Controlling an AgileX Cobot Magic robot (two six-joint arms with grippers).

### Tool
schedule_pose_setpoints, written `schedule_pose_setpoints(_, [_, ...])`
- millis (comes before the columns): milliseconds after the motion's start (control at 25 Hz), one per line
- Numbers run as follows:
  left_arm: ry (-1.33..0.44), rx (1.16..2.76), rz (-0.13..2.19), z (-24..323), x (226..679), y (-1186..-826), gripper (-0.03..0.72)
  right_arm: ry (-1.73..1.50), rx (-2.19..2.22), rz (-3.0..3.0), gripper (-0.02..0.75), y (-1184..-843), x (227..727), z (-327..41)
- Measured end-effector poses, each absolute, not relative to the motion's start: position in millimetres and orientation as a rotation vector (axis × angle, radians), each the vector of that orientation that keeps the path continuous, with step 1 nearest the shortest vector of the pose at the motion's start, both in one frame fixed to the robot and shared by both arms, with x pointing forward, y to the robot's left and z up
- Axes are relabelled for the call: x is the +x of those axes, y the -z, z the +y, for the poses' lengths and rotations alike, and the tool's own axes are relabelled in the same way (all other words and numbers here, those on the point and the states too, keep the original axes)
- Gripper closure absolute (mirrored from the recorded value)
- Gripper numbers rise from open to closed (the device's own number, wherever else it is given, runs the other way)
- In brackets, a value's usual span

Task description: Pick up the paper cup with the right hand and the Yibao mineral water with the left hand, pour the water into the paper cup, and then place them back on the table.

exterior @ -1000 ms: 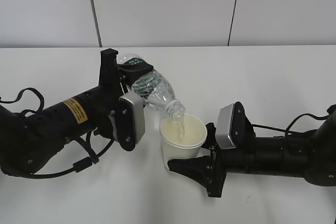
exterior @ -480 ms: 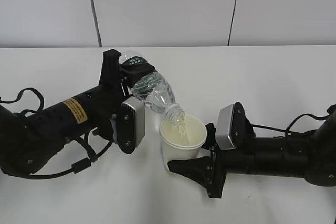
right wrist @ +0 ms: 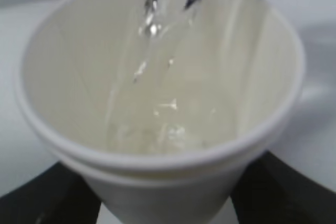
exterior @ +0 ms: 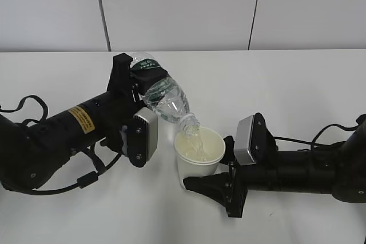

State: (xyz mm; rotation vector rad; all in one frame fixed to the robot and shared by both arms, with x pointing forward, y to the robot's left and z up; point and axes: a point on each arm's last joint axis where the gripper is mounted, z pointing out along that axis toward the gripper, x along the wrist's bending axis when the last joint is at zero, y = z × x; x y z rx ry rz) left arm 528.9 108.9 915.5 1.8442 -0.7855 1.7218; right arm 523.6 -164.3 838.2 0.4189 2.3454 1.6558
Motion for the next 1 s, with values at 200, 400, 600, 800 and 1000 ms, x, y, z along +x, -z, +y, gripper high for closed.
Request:
schedule_pose_setpoints(200, [-1.734, 1.848, -0.767, 109.8, 529.9, -916.1, 0.302, -1.646, 0.419, 2.354, 0.223, -837.4, 523.4, -164.6])
schedule_pose_setpoints(400, [-1.765, 1.842, -0.811, 109.9, 530.2, -916.6, 0.302, -1.641, 0.423, 2.362, 0.223, -835.5, 523.1, -164.7])
schedule_pose_setpoints(600, [-1.780, 1.840, -0.836, 109.9, 530.2, -916.6, 0.302, -1.641, 0.423, 2.362, 0.223, -835.5, 523.1, -164.7])
schedule_pose_setpoints(800, [-1.785, 1.840, -0.841, 110.0, 530.3, -916.7, 0.302, -1.639, 0.423, 2.364, 0.223, -835.4, 523.0, -164.8])
schedule_pose_setpoints(1000, [-1.789, 1.835, -0.840, 109.9, 530.3, -917.3, 0.302, -1.637, 0.423, 2.366, 0.223, -835.2, 523.0, -164.8])
